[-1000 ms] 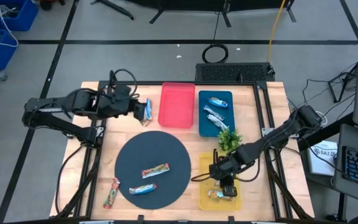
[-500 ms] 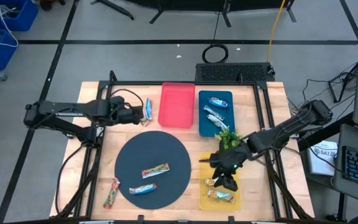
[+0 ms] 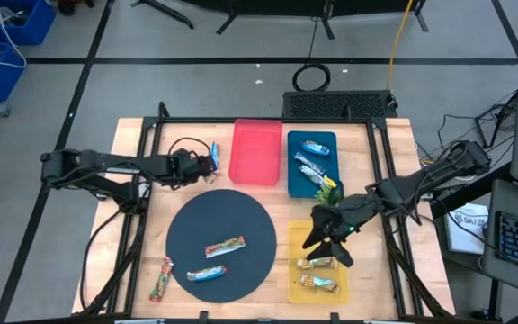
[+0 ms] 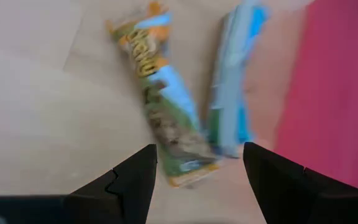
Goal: Pick and place Granola Bars by type
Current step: Put the yellow granola bar into the yellow bin
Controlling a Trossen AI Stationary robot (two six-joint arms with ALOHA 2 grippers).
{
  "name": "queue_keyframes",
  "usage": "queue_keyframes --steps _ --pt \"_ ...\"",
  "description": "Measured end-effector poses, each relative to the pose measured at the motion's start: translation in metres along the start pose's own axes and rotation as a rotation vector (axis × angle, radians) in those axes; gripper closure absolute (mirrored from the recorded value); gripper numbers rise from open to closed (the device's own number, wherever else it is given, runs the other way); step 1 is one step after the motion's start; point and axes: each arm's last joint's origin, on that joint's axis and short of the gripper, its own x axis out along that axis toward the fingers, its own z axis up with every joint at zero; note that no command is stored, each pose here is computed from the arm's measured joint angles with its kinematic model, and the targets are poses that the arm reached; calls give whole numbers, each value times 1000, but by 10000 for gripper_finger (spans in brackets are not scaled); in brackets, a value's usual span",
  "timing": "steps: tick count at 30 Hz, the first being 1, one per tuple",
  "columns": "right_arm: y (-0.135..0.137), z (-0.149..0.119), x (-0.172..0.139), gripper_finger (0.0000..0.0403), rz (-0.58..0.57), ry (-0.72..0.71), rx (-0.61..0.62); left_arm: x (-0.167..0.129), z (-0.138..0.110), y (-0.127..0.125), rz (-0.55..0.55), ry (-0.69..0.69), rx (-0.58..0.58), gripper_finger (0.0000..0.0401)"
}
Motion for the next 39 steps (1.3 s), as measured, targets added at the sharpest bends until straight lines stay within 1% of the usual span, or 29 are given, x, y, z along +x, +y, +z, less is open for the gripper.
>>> queue_keyframes --steps 7,9,12,14,18,24,25,27,31,34,35,39 --pt "1 1 -4 239 5 -8 -10 19 -4 2 72 41 -6 155" --pt "1 1 -4 239 3 -10 -14 23 -6 3 94 29 1 155" --pt "1 1 -4 239 2 -10 -8 30 -7 5 125 -7 -20 155" --pt "1 1 -4 239 2 -10 -3 34 -6 4 123 -27 -36 155" --pt "1 1 -4 239 0 -8 3 42 -5 -1 93 -23 -62 155" --pt "0 1 -4 239 -22 -25 -7 48 -6 0 118 -10 -53 161" --pt "0 1 -4 239 -22 -25 -8 48 -6 0 122 -6 -51 169" --pt "0 1 -4 239 -23 -27 -9 48 -6 1 129 1 -47 199" --pt "0 1 -4 239 -23 -27 -15 44 -7 0 110 28 -7 293" --pt "0 2 -4 239 -43 -41 -38 35 -12 -9 34 100 43 363" --pt "-1 2 -4 239 -54 -47 -46 31 -12 -12 13 112 64 375" --pt "-4 4 -5 239 -112 -85 -66 14 -14 -21 -59 114 116 372"
